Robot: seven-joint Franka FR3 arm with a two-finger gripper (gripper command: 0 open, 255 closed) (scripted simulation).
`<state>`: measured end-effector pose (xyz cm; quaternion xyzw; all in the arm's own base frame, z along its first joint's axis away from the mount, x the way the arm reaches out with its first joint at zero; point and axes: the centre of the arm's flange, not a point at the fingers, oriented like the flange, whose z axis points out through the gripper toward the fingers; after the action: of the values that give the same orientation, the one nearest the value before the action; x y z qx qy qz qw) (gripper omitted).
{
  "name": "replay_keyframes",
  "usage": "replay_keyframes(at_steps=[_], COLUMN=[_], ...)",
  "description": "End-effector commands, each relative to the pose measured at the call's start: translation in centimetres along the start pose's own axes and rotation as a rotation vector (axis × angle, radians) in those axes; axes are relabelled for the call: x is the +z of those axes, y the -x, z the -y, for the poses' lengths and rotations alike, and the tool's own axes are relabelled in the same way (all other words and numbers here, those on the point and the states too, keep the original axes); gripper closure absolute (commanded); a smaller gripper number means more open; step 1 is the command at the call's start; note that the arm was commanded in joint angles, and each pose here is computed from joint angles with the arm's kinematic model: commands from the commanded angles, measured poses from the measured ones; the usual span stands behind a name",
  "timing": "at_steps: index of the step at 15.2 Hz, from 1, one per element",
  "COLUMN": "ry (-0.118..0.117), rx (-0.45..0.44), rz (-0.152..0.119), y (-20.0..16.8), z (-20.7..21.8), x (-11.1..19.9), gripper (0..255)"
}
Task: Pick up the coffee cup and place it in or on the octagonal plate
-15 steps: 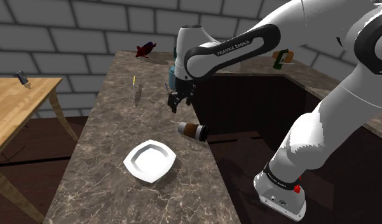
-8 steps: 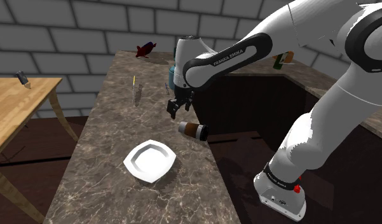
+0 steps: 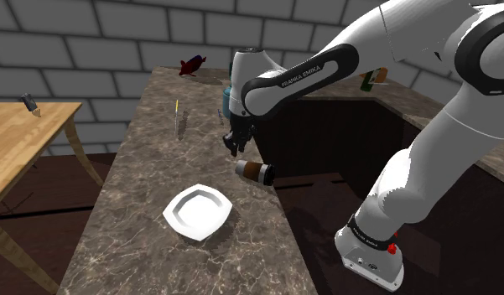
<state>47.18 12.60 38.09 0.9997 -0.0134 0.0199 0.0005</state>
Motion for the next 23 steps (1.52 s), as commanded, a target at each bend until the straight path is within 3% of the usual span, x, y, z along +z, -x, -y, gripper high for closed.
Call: replay_keyframes(at_steps=[1, 8, 9, 14, 15, 23], ry=[0.000, 0.000, 0.000, 0.005, 0.006, 0.006], rx=[0.000, 0.000, 0.000, -0.303, -0.337, -0.337], rz=[0.000, 0.000, 0.000, 0.237, 0.264, 0.264], y=[0.0, 0.0, 0.0, -2.3, -2.5, -1.5], z=[0.0, 0.0, 0.0, -3.0, -3.2, -3.4], x=[0.0, 0.0, 0.0, 5.8, 6.5, 10.4], gripper=[255, 255, 0, 0, 0, 0])
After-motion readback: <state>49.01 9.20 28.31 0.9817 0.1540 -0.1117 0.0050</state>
